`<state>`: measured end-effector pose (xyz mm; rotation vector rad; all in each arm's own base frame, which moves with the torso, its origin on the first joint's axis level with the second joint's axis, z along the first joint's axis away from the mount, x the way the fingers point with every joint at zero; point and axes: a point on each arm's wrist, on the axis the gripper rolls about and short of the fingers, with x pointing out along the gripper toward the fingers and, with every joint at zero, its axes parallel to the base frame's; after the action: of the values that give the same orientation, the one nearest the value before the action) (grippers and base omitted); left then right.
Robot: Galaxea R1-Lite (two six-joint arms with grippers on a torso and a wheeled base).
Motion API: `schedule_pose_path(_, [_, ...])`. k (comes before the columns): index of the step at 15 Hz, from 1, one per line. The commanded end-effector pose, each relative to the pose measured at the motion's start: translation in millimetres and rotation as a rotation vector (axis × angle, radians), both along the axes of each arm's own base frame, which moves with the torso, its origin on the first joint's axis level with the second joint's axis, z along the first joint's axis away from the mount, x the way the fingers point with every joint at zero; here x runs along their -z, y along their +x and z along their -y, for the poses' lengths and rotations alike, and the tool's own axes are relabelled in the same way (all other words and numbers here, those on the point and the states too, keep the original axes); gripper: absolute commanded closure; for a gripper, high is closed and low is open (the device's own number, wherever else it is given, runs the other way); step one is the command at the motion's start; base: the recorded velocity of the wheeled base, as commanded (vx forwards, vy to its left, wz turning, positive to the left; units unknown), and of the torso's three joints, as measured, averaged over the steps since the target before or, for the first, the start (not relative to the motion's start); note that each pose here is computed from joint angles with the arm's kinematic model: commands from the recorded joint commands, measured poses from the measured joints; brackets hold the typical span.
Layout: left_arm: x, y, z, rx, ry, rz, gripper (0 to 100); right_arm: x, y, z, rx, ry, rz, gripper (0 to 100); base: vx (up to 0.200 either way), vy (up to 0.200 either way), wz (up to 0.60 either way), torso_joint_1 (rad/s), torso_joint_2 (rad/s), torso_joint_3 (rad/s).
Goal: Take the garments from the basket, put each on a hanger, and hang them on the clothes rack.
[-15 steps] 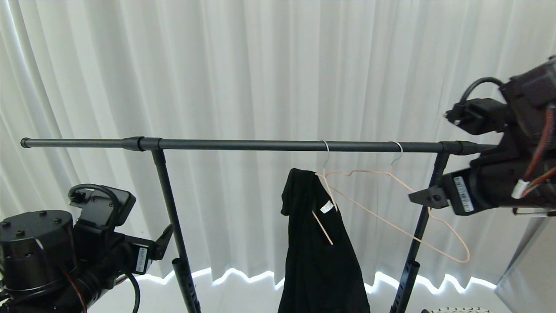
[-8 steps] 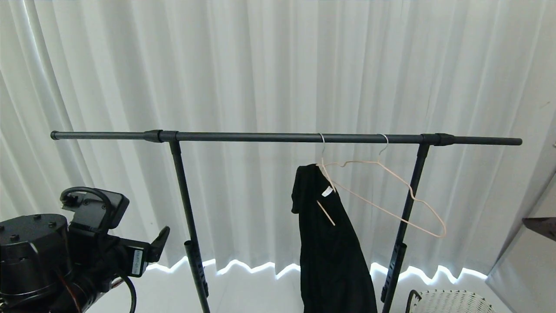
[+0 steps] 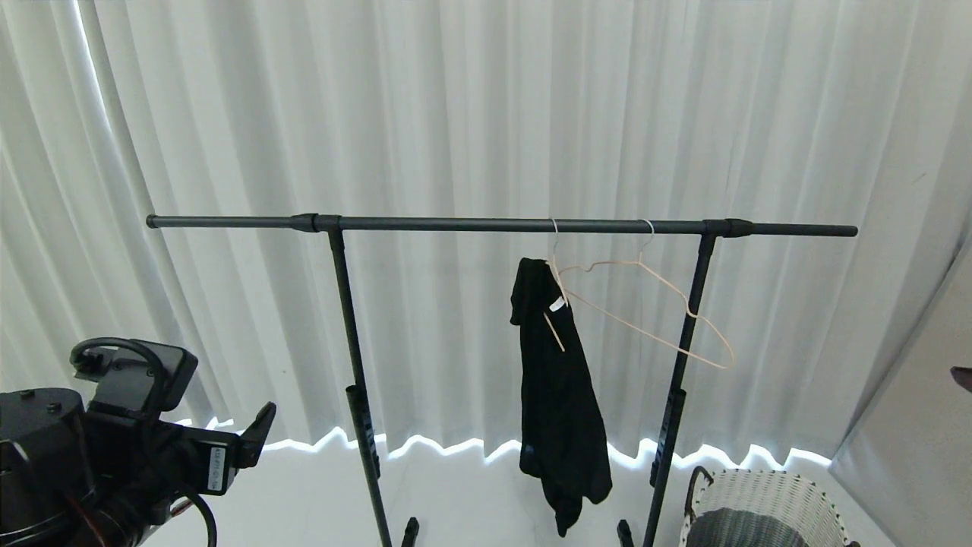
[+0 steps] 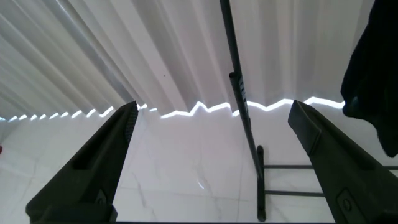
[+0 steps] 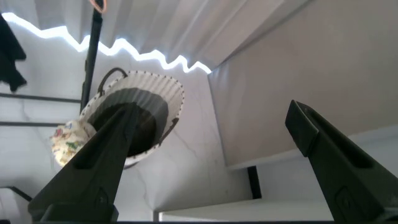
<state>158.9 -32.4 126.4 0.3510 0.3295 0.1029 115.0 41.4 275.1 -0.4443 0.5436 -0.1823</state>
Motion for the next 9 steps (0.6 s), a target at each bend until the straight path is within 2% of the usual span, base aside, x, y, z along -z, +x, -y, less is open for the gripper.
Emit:
schedule_pose_path(1, [-1.3,-3.0,-0.8,0.0,-0.002,0.01,0,3.8,-1.7,0.6,-0.007,-0.013,-0.007,0,0.0,0.0,0.0,0.0,0.0,0.0])
schedule_pose_path(5, [-2.4,-4.4,-1.2,0.0,-0.004,0.018,0,2.2,-4.9,2.7,-0.015,-0.028,-0.001,0,0.0,0.0,0.0,0.0,0.0,0.0])
schedule_pose_path(9, [-3.8,-5.6,-1.3,0.001,-0.006,0.027,0,3.6,-5.3,2.8,-0.015,-0.03,-0.005,0,0.0,0.0,0.0,-0.176,0.4,0.211])
